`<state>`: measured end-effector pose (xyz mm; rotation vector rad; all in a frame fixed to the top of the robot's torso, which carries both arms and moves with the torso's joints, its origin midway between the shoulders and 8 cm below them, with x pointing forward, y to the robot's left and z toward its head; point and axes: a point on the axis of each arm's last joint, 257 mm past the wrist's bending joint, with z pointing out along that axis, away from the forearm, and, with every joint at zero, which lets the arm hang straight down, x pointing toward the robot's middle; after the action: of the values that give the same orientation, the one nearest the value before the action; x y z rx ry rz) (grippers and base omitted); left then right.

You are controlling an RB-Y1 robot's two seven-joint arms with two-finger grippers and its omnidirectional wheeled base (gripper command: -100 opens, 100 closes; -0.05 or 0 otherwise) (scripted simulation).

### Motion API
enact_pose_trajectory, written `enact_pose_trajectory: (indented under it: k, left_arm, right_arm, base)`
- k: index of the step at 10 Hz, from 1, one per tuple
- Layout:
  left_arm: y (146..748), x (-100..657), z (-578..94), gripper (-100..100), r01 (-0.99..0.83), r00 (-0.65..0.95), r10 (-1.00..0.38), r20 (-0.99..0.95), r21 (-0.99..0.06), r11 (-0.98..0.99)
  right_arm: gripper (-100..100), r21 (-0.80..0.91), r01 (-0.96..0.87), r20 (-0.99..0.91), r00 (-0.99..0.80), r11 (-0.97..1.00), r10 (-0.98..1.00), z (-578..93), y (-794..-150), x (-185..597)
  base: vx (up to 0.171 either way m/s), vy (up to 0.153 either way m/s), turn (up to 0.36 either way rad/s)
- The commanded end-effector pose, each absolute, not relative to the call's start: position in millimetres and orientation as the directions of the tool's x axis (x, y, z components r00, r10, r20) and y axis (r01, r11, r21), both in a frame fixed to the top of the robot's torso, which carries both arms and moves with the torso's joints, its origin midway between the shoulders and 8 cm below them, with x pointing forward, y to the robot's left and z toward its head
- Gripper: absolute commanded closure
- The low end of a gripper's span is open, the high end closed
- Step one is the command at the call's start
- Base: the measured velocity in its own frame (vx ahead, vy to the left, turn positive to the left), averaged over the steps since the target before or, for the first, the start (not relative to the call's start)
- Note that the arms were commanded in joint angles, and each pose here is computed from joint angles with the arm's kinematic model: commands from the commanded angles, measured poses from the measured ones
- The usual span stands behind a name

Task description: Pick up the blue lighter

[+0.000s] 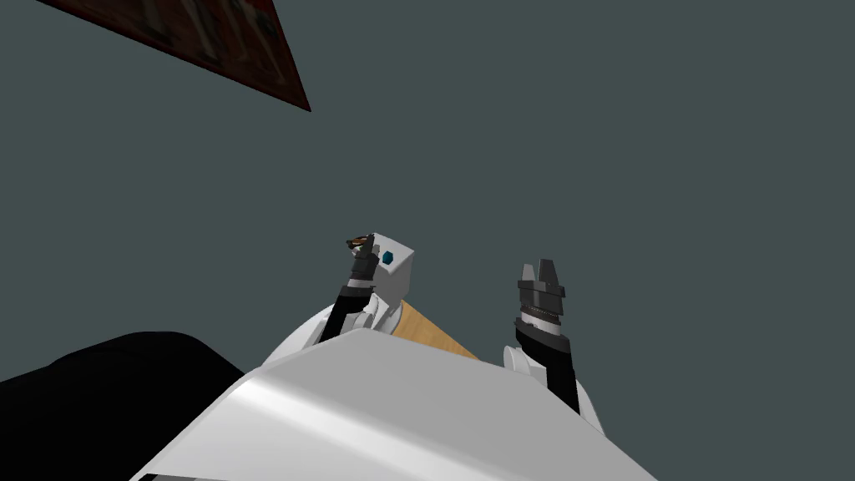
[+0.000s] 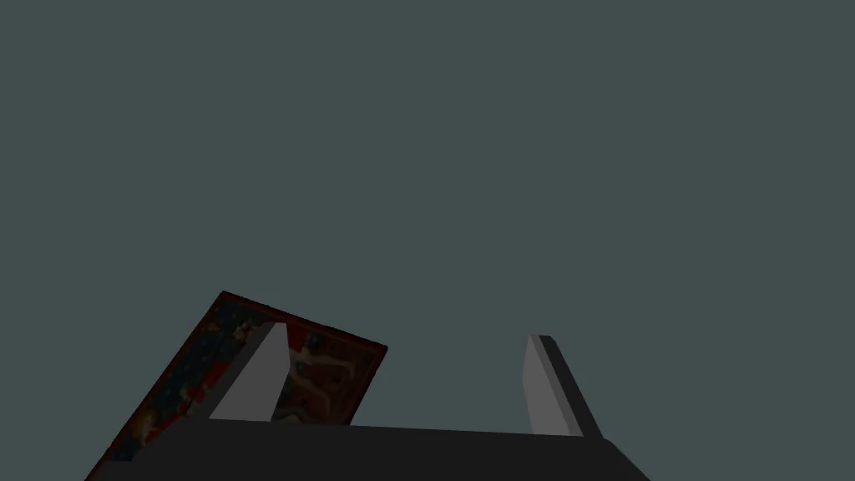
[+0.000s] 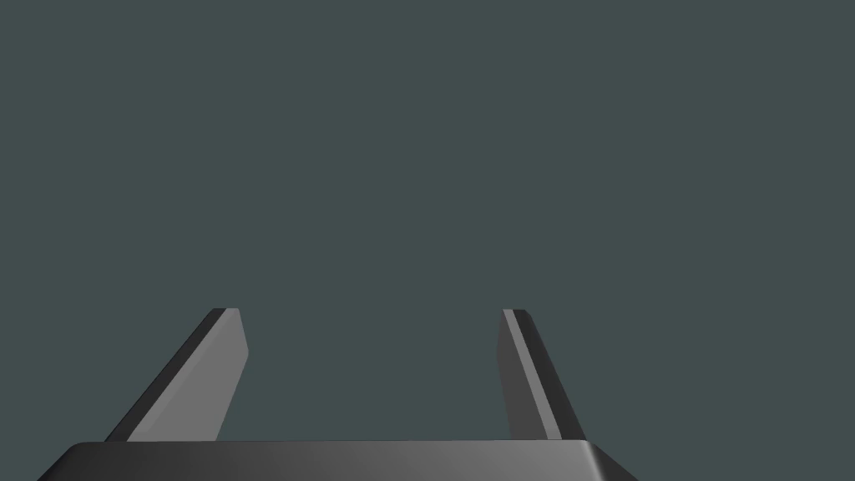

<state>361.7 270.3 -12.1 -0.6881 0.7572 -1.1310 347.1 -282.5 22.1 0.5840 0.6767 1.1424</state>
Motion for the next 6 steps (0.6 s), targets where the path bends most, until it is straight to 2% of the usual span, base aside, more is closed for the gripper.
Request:
enact_pose_trajectory:
  k: [1, 6]
  left_arm:
    - [267.4, 362.4, -15.2, -100, 0.518, 0.22, -0.954, -0.206, -0.803, 0.293]
    - [262.2, 365.8, -36.4, -100, 0.45, 0.15, -0.951, -0.272, -0.837, 0.311]
  right_arm:
    - [0, 0.723, -0.617, -0.184, 0.263, 0.311, 0.947, 22.1, -282.5, 347.1]
    - [0, 0.723, -0.617, -0.184, 0.263, 0.311, 0.947, 22.1, -282.5, 347.1]
  base:
    - [-0.008, -0.008, -0.017]
    - [-0.029, -0.022, -0.034]
